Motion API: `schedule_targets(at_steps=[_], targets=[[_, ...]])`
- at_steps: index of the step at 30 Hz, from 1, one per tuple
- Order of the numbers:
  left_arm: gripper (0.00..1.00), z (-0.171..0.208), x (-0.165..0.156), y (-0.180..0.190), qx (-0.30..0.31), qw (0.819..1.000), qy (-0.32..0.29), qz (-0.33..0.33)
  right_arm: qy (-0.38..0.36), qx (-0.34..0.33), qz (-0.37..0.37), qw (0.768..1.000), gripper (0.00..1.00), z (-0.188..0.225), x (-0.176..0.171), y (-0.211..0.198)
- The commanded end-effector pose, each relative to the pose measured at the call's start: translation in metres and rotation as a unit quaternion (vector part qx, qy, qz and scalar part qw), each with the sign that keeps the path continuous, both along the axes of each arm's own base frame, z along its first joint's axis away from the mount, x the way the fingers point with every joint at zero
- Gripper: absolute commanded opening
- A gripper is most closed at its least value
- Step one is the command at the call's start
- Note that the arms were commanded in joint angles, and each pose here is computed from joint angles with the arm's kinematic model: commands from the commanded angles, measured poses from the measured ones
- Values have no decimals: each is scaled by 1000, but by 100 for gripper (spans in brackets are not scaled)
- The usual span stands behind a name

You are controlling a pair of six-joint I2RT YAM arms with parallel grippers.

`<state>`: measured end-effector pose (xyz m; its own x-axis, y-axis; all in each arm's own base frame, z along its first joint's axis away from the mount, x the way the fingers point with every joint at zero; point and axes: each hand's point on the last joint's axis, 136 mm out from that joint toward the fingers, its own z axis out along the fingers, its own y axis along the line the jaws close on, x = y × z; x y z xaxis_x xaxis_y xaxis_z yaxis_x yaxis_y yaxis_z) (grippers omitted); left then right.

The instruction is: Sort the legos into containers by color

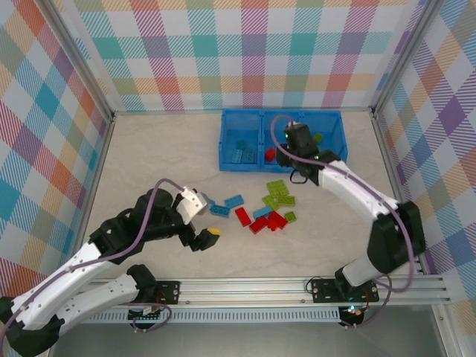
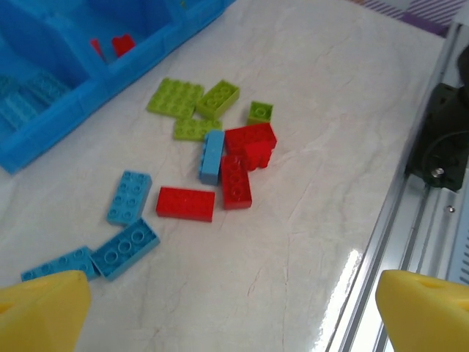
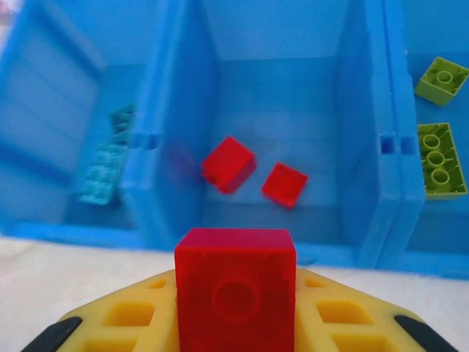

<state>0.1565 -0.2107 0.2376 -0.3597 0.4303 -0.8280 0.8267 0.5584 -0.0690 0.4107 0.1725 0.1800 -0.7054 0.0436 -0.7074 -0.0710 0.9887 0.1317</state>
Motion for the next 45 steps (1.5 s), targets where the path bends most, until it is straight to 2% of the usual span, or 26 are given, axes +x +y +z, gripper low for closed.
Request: schedule_targets(at_steps=[1,5,7,14,19,25,29,33,42,45], targets=[[100,7,7,2,-33,998,23,51,13,2,38,999,25,-16,29,11],[100,-2,2,7,-31,996,51,65,43,8,36,998,33,-37,58,14],[100,-7,2,13,-21,995,57,76,51,-2,35,998,45,-43,66,15],[100,-13,2,19,-17,995,52,88,42,18,33,998,51,-26,55,14],[100,-12,3,17,-18,996,43,80,42,65,29,997,57,-13,1,2],[100,-14,5,14,-19,998,3,59,80,116,25,990,86,-47,-87,-19],[100,-18,6,10,-10,999,-8,42,126,136,61,981,100,-68,-127,-6],[100,-33,4,10,14,999,6,34,163,97,75,979,100,-94,-138,2],[100,-42,-2,21,26,999,4,38,160,-1,39,986,100,-131,-110,-7],[100,-42,-4,26,21,999,-5,43,166,-5,41,985,98,-142,-108,-5]])
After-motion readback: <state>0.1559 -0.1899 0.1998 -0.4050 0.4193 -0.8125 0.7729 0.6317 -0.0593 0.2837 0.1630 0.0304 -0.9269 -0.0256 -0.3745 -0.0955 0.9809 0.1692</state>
